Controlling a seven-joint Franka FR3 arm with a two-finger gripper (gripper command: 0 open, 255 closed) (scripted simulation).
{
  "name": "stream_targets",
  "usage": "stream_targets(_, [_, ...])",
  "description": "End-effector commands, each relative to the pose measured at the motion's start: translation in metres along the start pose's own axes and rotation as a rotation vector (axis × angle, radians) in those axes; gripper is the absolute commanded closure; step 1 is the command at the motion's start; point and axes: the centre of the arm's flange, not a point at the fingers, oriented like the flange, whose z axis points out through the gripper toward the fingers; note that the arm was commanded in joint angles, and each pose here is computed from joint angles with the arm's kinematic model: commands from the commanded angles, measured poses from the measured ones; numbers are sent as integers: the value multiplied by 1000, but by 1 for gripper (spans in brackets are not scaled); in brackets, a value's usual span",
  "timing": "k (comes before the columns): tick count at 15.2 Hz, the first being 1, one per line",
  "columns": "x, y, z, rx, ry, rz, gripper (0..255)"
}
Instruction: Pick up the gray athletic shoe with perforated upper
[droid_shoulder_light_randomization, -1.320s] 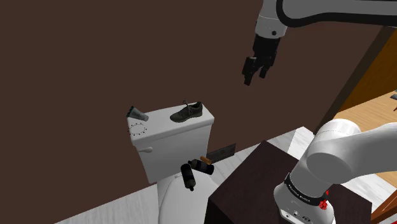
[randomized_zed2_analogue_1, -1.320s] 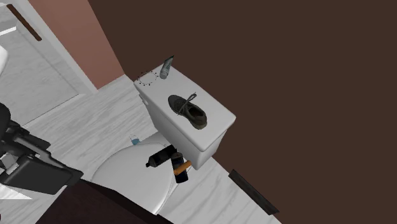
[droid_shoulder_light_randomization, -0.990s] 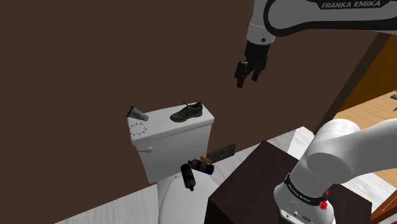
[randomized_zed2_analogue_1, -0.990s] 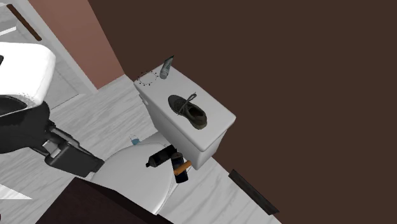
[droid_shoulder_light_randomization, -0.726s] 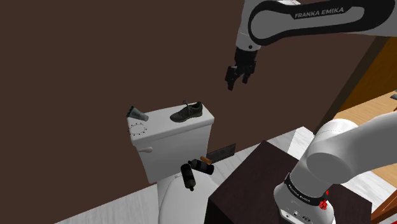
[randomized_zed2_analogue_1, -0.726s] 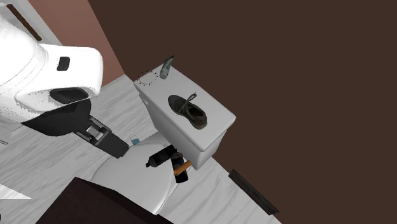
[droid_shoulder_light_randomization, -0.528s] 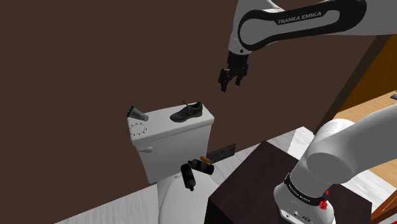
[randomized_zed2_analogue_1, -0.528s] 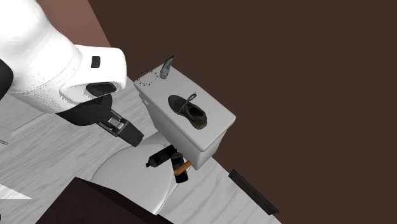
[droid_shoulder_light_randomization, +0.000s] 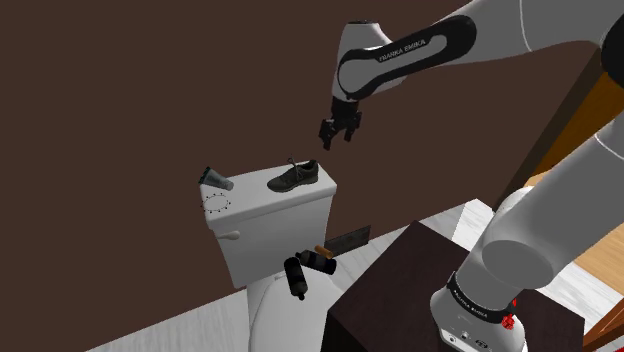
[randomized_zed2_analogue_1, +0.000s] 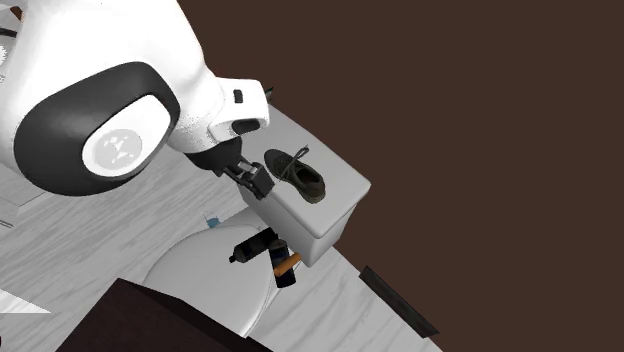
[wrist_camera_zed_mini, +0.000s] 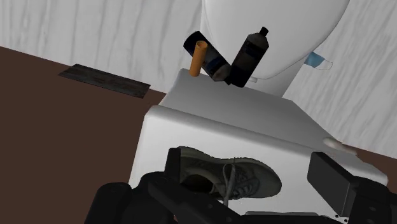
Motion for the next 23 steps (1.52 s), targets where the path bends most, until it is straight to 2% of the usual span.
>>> stream_targets(1, [21,-2,17,5,6,-2,0])
stream_targets(18, [190,-13,155,51,51,-17,0])
stream_targets(23, [190,-14,177,51,52,-17,0])
